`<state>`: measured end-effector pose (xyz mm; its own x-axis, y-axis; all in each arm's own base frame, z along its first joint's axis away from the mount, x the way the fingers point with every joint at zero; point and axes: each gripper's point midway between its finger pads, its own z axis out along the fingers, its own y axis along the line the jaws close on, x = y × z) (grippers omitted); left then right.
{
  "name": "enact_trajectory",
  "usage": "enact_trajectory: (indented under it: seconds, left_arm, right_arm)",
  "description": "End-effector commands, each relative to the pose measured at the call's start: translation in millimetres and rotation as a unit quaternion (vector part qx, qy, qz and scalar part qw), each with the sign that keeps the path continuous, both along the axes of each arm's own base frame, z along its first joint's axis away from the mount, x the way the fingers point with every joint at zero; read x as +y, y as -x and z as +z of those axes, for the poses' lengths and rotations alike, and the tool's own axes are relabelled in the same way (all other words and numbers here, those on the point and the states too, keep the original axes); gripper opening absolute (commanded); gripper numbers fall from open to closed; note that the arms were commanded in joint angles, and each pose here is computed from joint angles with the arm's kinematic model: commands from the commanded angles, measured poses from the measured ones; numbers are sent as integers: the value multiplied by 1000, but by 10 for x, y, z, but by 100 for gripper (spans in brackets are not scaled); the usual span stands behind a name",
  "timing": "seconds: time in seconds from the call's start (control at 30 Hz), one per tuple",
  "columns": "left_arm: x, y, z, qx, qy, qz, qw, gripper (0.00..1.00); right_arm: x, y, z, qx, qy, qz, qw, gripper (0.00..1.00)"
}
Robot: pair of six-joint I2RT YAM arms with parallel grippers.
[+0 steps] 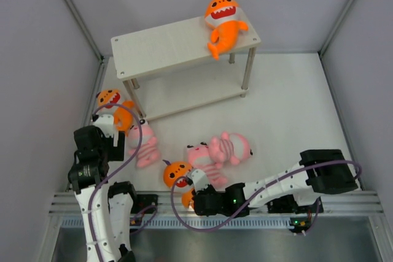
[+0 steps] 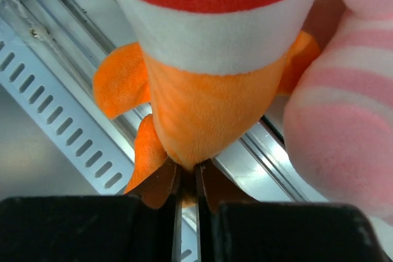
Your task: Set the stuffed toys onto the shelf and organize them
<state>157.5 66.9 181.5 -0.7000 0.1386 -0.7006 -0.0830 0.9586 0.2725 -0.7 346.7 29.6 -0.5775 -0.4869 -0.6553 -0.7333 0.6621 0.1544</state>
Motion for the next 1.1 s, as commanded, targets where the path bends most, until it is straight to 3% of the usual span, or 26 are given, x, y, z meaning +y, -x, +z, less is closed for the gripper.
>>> enact_trajectory:
  seconds: [0.0,0.1,0.23,0.37,0.4,0.6,0.73,0.87,1.07]
  left_arm:
    - [-1,-7,30,-13,-3,-2,1000,99]
    - [1,-3,44,-15,-4,-2,1000,99]
    - [23,-12,153,-29,-4,11,1000,99]
    - [105,-65,388,-40,-18,28,999,99]
    - [129,-120,490,-43,-17,33,998,99]
    - [133,-474,816,-48,22,40,998,99]
    - [38,-750,832,-35,58,5,998,99]
    - [88,-986,776,-21,64,1,998,99]
    - [226,-1288,572,2,54,3,999,99]
  right_arm:
    - [186,-16,243,-10,-28,13,999,2]
    - [196,-141,640,-57,-36,26,997,0]
    - [323,-278,1949,-130,-133,62,981,0]
    - [199,-630,3031,-192,-191,29,962,0]
    - [135,-879,3367,-206,-211,-3,956,0]
    - [41,-2110,4165,-287,-209,-124,927,0]
    - [313,-2935,4035,-313,-154,-172,921,0]
    - [288,-3620,4017,-300,-169,-238,908,0]
    - [430,-3950,3896,-289,-170,-245,910,0]
